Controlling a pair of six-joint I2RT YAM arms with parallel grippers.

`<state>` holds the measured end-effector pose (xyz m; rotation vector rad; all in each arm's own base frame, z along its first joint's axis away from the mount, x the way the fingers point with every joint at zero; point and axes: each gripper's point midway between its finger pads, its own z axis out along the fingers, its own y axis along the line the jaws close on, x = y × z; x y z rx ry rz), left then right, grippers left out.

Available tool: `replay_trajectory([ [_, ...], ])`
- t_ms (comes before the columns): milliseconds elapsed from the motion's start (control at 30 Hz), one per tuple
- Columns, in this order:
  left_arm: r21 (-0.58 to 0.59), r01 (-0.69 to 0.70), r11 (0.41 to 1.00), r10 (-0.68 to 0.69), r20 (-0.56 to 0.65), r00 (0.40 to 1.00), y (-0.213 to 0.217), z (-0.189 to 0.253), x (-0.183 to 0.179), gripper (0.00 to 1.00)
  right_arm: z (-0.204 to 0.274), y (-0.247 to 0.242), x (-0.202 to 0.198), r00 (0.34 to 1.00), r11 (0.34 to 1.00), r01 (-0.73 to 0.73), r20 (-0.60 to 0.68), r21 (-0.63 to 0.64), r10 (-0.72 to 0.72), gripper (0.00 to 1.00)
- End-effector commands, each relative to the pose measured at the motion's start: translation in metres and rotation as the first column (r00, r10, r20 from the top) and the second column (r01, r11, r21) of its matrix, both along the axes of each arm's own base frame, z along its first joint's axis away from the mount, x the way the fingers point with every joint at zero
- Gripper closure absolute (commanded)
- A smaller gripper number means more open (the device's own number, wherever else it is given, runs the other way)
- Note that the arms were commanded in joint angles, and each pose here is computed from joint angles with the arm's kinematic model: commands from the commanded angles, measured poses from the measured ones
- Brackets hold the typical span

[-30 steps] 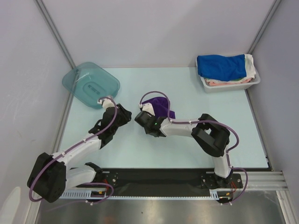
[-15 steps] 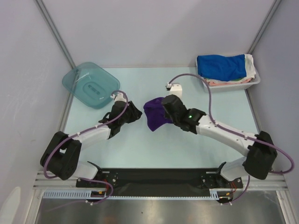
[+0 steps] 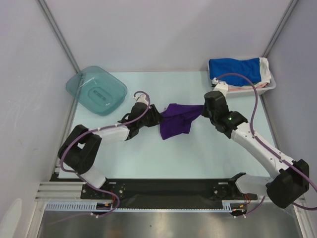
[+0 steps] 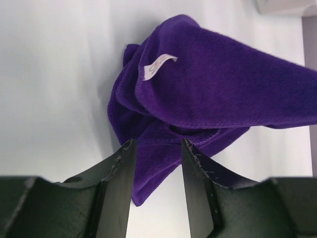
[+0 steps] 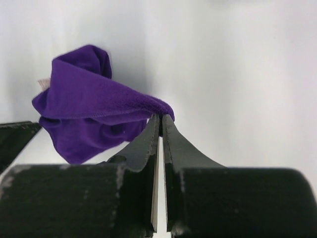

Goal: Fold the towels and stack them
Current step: Flatten out the crumpled towel

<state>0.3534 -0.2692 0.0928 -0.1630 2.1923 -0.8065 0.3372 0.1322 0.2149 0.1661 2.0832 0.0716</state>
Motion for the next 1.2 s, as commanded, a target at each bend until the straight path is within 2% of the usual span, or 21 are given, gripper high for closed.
replay_trajectory([
  [0, -0.029, 0.044, 0.999, -0.043, 0.042, 0.998, -0.019, 0.012, 0.010, 0.54, 0.019, -0.011, 0.006, 0.999, 0.998, -0.011, 0.040, 0.058, 0.009, 0.95],
  [233, -0.028, 0.063, 0.998, -0.062, 0.024, 0.998, -0.035, -0.004, 0.010, 0.59, 0.028, -0.010, 0.018, 0.998, 0.996, -0.021, 0.054, 0.092, 0.016, 0.95],
  [367, -0.025, 0.024, 0.999, -0.022, 0.057, 0.998, -0.028, 0.006, 0.017, 0.59, 0.031, -0.008, 0.019, 0.998, 0.995, -0.026, 0.060, 0.095, 0.021, 0.95],
  [567, -0.074, 0.002, 0.997, 0.005, 0.094, 0.996, -0.023, 0.030, 0.015, 0.69, 0.031, -0.009, 0.020, 0.998, 0.995, -0.022, 0.058, 0.095, 0.017, 0.95],
  [900, -0.144, -0.112, 0.983, 0.117, 0.031, 0.993, -0.010, 0.035, 0.025, 0.58, 0.028, -0.007, 0.021, 0.999, 0.995, -0.023, 0.051, 0.101, 0.017, 0.96],
  [1167, -0.183, -0.135, 0.974, 0.139, 0.007, 0.990, -0.022, 0.029, 0.045, 0.58, 0.027, -0.004, 0.022, 0.998, 0.994, -0.033, 0.049, 0.103, 0.028, 0.96],
])
